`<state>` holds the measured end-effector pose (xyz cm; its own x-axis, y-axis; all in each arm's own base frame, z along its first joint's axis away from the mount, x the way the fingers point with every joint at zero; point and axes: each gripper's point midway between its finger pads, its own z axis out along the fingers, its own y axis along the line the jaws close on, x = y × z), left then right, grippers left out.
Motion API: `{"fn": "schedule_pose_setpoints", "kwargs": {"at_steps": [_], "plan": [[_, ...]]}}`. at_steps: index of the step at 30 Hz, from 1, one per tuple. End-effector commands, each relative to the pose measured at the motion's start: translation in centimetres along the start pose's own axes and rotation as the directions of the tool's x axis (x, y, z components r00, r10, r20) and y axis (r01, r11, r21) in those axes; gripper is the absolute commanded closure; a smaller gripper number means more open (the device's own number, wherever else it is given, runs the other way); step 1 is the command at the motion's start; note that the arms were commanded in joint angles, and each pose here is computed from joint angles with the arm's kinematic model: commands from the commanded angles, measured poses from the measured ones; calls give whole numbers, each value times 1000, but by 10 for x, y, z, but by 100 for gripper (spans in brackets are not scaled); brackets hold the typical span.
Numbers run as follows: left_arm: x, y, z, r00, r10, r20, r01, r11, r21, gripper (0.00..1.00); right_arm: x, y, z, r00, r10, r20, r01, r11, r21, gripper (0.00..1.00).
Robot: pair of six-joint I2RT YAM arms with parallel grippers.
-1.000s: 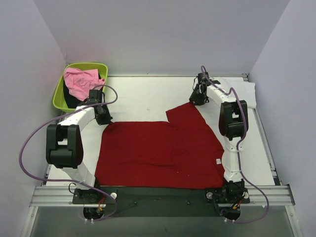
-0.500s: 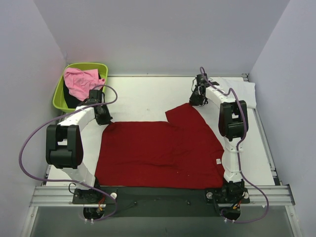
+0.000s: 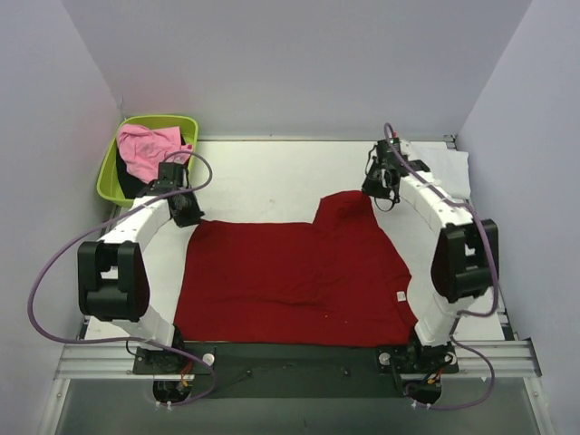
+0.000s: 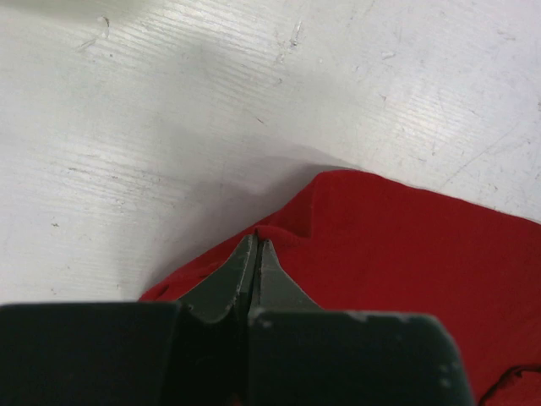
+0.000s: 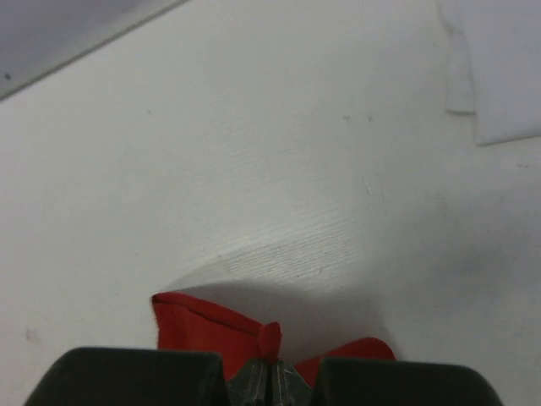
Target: Fold and stack the t-shirts
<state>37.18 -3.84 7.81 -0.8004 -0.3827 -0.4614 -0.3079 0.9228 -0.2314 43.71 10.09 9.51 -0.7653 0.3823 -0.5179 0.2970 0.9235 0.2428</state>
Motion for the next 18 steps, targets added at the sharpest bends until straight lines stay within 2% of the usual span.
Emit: {"fn": "schedule_pose_setpoints", "kwargs": {"at_steps": [1,6,13,18], "plan": [[-9,-5,-21,999,-3,43,2,1000,16,100,-19,-18,-59,988,-12,154,8,1000,30,100],[-7,-3,-31,999,-18,36,17,999,27,100,-15,-34,-100,975,0,223,-10,999,44,100],[1,7,-64,995,-25,99,19,998,68,100,11,-55,-130,970,-5,243,-8,999,53,100],[8,35,-76,988,-79,131,76,997,35,100,24,-66,-156,962,-7,273,-6,999,47,100]]}}
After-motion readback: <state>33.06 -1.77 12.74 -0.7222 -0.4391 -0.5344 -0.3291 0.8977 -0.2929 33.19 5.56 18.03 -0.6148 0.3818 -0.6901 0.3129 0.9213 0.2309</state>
